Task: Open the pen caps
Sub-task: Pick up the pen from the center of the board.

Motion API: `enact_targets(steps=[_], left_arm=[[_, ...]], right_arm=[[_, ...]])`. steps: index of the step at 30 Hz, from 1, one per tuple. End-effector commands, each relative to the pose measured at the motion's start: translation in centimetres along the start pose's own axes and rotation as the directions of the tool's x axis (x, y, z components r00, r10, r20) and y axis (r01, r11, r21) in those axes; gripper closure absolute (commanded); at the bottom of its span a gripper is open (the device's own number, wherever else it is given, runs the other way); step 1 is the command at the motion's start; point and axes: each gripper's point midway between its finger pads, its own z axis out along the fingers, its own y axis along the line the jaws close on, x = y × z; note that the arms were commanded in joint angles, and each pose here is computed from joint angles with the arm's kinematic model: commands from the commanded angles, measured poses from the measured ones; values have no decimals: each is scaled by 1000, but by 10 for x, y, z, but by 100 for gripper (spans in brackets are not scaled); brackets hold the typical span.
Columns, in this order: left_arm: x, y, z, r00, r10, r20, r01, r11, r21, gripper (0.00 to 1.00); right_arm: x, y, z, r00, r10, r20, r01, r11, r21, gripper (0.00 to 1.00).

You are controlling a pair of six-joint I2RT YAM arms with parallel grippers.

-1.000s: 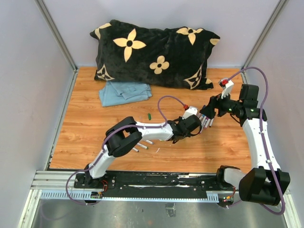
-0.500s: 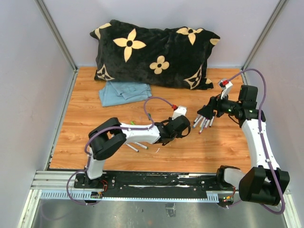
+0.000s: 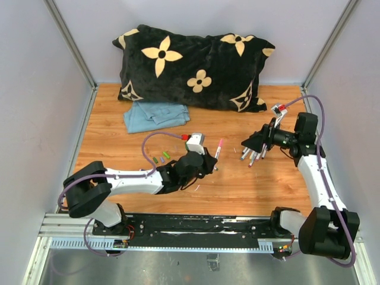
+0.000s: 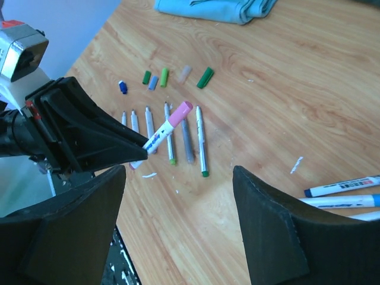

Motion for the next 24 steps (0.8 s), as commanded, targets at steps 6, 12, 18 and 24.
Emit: enact_targets(steps=[6,12,18,24], left_arm=[[-53,-6,-36,921,-326,215,274,931,241,100],[-65,-8,-47,878,-405,254,316,891,326,100],[-65,-17,-47,867,-441,232,341,864,371,100],[-64,-24,-45,864,-458,212,351,847,399,100]], right_arm=[[7,39,31,1000,4,4,-4,984,-178,27],[13,48,55,995,94,43,-84,979,-185,28],[19,65,77,991,133,5,-129,969,-212,28],[25,77,86,984,175,-27,-177,953,-246,31]])
